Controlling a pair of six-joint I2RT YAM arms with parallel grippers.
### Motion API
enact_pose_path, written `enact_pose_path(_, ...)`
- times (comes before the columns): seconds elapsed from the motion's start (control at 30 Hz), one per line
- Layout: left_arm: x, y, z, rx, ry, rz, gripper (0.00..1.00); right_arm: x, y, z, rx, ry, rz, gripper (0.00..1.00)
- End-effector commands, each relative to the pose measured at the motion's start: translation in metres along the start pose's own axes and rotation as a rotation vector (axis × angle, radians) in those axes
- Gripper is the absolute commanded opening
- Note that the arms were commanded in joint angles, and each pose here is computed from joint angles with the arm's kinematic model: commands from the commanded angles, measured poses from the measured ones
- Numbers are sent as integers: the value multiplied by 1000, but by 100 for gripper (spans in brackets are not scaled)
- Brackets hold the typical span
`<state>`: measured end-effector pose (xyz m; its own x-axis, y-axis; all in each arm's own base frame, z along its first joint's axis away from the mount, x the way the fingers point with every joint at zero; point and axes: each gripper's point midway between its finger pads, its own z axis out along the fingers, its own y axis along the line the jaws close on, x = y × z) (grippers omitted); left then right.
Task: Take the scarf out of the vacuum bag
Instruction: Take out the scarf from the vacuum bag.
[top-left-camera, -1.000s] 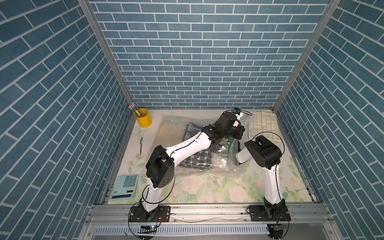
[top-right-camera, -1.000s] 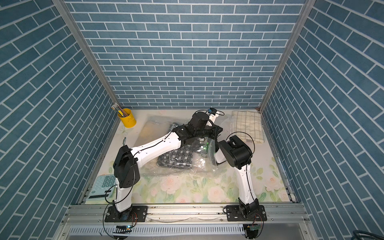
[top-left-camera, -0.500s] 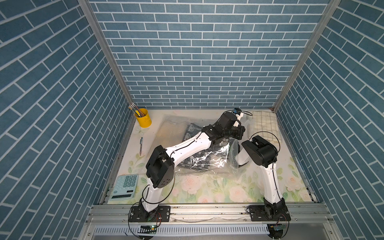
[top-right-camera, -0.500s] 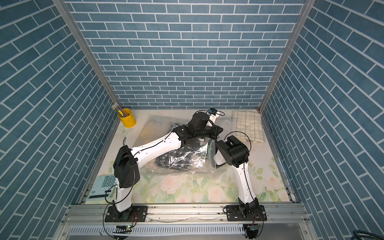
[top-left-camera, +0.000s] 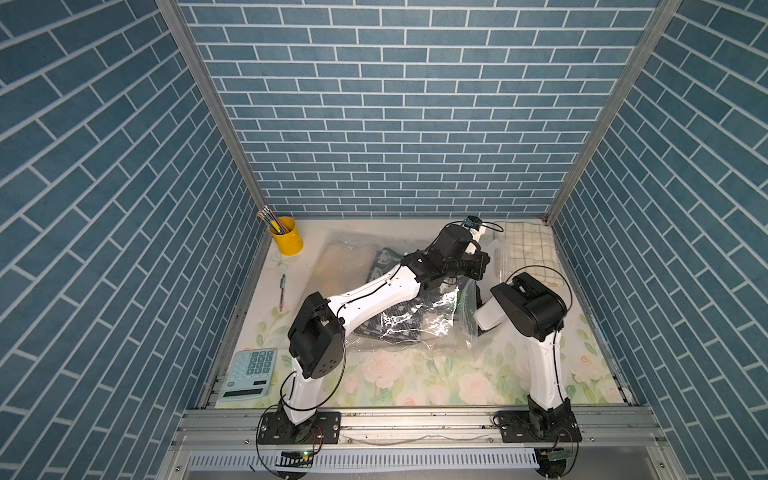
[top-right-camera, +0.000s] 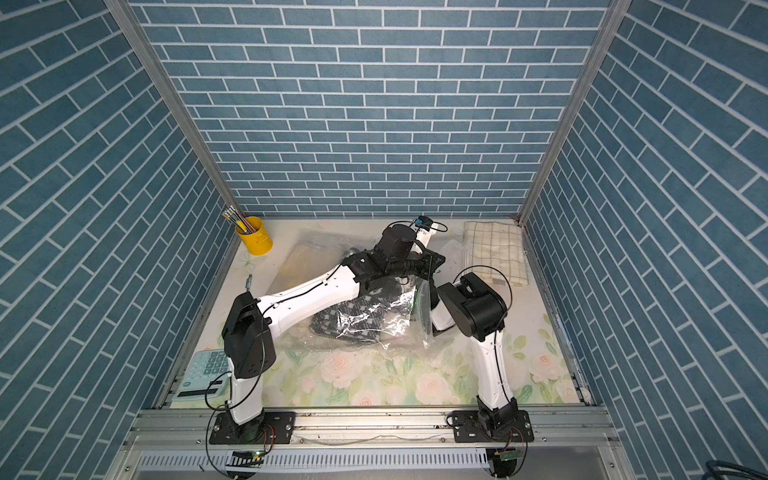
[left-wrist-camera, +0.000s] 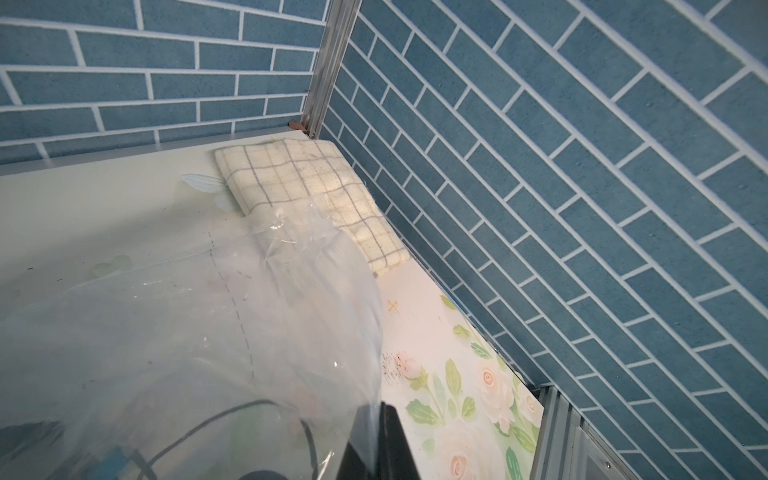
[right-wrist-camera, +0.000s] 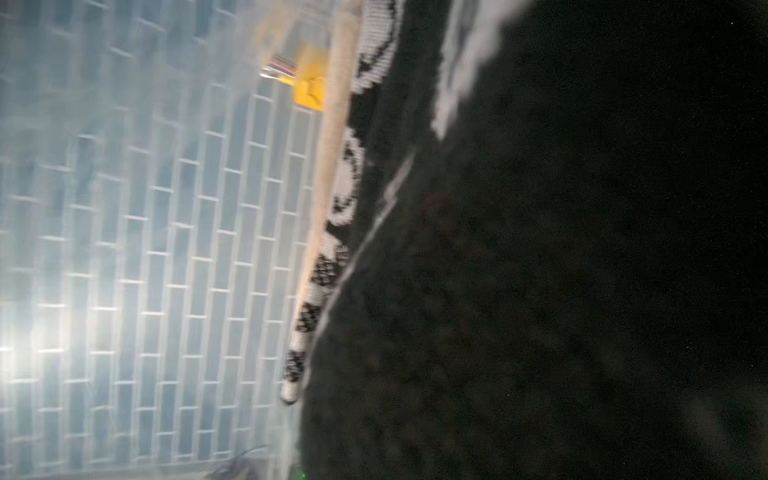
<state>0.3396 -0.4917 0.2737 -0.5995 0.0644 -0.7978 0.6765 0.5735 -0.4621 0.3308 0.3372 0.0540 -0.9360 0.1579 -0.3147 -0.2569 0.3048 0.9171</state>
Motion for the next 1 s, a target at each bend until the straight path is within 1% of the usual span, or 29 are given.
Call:
enact_pose_path(0.0, -19, -20, -11, 63, -70, 12, 0, 6, -31, -20, 197, 29, -39, 0)
enact_pose_path(0.2, -17, -18, -10, 64, -68, 3, 0, -1, -30, -37, 236, 0, -57, 0)
enact_pose_path(0.53, -13, -16, -9, 61, -63, -2, 0, -11, -10, -50, 205, -25, -98, 0)
enact_pose_path(0.8, -9, -11, -8, 52, -58, -6, 0, -17, -7, -68, 282, 5, -175, 0)
enact_pose_path(0.97, -9, -10, -7, 51, -61, -8, 0, -20, -20, -84, 362, 1, -171, 0)
